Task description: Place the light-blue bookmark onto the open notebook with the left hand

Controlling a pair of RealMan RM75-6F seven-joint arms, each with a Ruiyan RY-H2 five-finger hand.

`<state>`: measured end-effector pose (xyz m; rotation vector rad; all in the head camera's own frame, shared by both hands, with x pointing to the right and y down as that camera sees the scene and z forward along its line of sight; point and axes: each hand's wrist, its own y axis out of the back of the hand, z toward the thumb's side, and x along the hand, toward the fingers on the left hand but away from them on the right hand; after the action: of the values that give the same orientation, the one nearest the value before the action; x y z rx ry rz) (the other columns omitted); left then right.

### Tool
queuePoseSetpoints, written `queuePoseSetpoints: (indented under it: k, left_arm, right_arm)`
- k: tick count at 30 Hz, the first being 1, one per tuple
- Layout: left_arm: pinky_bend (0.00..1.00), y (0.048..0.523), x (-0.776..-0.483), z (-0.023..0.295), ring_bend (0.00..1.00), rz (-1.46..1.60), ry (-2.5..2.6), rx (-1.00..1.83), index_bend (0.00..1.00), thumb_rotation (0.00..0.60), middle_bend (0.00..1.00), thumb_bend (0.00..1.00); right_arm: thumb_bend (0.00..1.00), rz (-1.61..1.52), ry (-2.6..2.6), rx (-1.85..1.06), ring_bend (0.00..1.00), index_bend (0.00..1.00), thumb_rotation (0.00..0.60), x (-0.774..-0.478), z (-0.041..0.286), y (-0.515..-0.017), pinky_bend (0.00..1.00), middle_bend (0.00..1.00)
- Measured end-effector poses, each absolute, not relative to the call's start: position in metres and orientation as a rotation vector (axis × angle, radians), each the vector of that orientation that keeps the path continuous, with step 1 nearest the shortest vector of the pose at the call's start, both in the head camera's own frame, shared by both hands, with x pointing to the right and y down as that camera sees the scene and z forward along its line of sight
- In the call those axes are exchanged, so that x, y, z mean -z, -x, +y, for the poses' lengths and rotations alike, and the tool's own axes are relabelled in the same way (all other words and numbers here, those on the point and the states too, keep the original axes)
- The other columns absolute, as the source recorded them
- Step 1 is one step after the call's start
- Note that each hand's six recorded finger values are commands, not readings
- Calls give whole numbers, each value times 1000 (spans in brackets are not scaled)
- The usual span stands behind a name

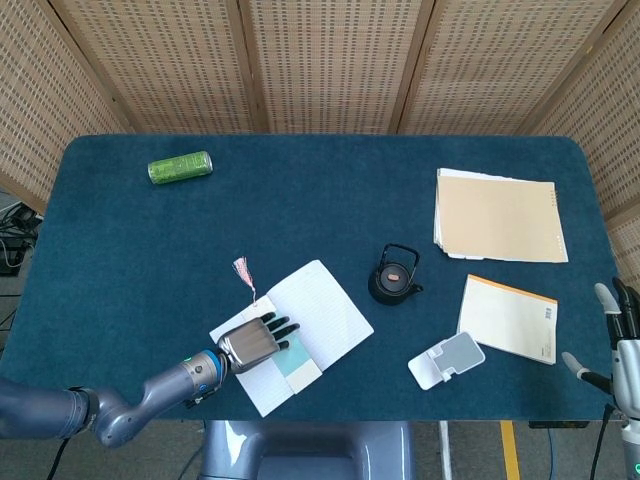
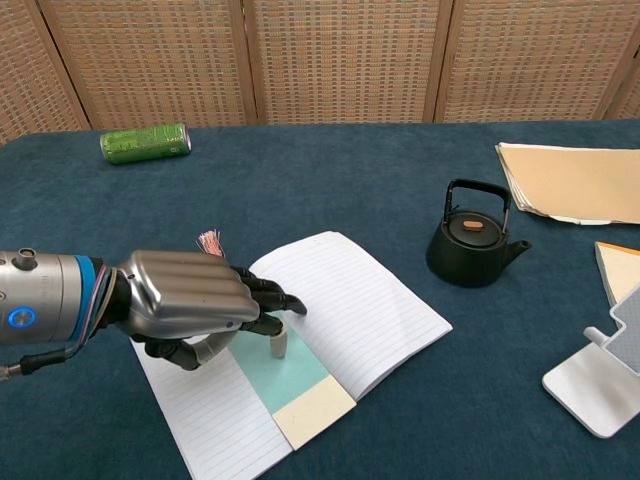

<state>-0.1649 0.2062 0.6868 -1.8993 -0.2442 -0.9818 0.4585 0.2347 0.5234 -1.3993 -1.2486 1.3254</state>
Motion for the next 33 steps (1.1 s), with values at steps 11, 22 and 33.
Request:
queuePoseSetpoints:
  k: [11,22,33]
  left_arm:
    - [117,173,-673,192,2,-171,1895,991,211,600,0,1000]
    - [44,212,-639,161,0,246,1864,1047,54,600,0,401]
    - [0,309,-598,173,0,776,1681,1146,0,600,0,168]
  right_arm:
    - [108,-1256,1396,-1320,0,47,600,-522,234,-459,0,0]
    - [108,-1252,1406,-1326,0,47,600,-523,235,-459,0,0]
    - [108,-1215,1426,-1330,0,35,600,-529,238,-450,0,0]
